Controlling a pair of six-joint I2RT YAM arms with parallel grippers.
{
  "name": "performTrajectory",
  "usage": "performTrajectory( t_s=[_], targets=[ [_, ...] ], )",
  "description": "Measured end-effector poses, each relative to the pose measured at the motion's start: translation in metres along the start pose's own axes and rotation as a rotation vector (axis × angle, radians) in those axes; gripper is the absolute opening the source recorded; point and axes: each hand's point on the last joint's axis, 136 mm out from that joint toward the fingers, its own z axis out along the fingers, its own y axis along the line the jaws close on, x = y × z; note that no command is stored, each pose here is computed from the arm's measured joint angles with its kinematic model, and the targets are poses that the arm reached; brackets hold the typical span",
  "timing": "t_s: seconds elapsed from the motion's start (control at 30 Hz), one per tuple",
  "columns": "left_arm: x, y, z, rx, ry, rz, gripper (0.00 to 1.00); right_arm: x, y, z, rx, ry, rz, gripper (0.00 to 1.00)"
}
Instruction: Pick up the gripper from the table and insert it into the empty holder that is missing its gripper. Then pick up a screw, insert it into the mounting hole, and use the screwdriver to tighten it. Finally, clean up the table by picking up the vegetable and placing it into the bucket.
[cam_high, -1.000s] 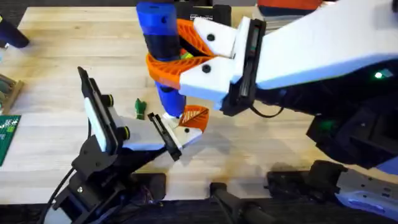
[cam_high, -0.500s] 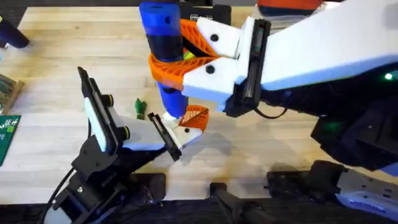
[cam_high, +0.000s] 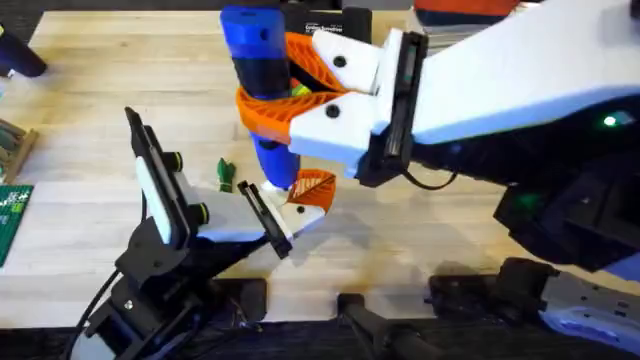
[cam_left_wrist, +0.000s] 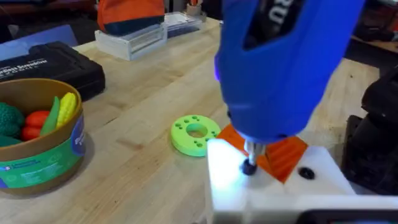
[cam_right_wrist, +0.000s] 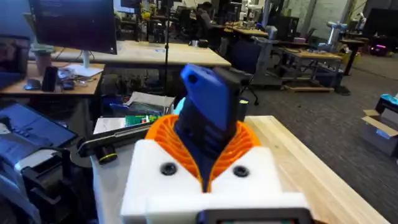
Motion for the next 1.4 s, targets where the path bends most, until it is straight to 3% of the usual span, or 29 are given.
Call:
performTrajectory(
  t_s=[1.1,1.23,1.4],
  targets=[
    [0.001,0.000,0.000,0.001,0.002,-0.008,0.006,0.009,0.000,0.000,0.001,0.033,0.014,0.028],
    [0.000,0.000,0.000,0.000,0.001,-0.006,0.006,0.002,0.000,0.001,0.001,0.003,0.001,0.028],
    [0.000,0.000,0.000,0.000,0.001,-0.006,0.006,-0.031,-0.002,-0.008,0.015,-0.105,-0.051,0.028]
  ],
)
